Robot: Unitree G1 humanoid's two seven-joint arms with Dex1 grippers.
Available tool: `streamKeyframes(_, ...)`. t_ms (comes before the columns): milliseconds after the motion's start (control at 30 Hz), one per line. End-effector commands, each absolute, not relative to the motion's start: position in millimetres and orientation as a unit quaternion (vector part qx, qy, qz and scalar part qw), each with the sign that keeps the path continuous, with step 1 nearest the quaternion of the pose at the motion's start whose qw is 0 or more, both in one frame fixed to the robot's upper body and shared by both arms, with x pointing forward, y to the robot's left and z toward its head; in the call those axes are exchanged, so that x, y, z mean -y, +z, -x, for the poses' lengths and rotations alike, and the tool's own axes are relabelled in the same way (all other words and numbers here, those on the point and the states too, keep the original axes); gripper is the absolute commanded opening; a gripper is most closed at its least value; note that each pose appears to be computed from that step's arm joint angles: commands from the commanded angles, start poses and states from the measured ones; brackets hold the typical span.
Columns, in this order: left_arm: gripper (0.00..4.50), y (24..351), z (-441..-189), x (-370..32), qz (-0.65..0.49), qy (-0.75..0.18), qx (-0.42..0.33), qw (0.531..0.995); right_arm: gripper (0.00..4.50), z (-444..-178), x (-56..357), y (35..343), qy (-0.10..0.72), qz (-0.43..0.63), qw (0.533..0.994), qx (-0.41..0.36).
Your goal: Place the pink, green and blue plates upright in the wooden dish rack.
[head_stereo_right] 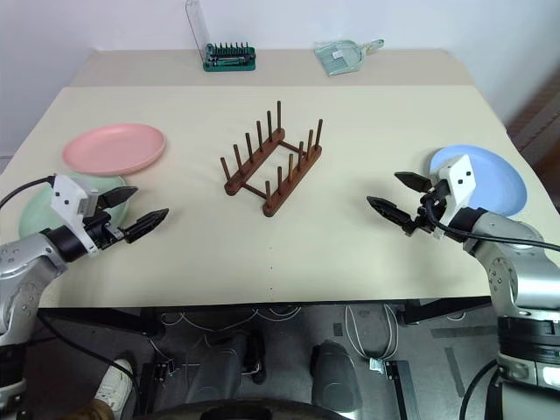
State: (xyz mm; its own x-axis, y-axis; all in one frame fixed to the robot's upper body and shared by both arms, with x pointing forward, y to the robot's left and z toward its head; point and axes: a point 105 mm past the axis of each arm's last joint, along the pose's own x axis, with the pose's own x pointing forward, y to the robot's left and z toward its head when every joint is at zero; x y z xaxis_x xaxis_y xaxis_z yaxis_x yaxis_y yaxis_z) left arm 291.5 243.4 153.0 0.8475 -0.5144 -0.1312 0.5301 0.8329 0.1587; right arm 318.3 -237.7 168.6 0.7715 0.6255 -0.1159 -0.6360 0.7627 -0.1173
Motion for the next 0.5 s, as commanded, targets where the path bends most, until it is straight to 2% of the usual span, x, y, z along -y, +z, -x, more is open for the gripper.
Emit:
streamKeyframes(33, 4.50, 167.6, -287.9, -244.2, -0.099, -0.265, -0.015, 0.959, 4.35, -323.0, 234.3, 180.6, 0.344, 0.093, 0.934, -0.016)
streamKeyframes(167, 4.50, 167.4, -288.3, -241.4, -0.096, -0.269, -0.015, 0.958, 4.35, -325.0, 230.7, 182.3, 0.349, 0.092, 0.933, -0.012)
streamKeyframes(500, 4.50, 159.1, -282.7, -220.5, -0.086, -0.306, -0.028, 0.948, 4.35, -311.4, 228.3, 179.3, 0.354, 0.092, 0.931, -0.019)
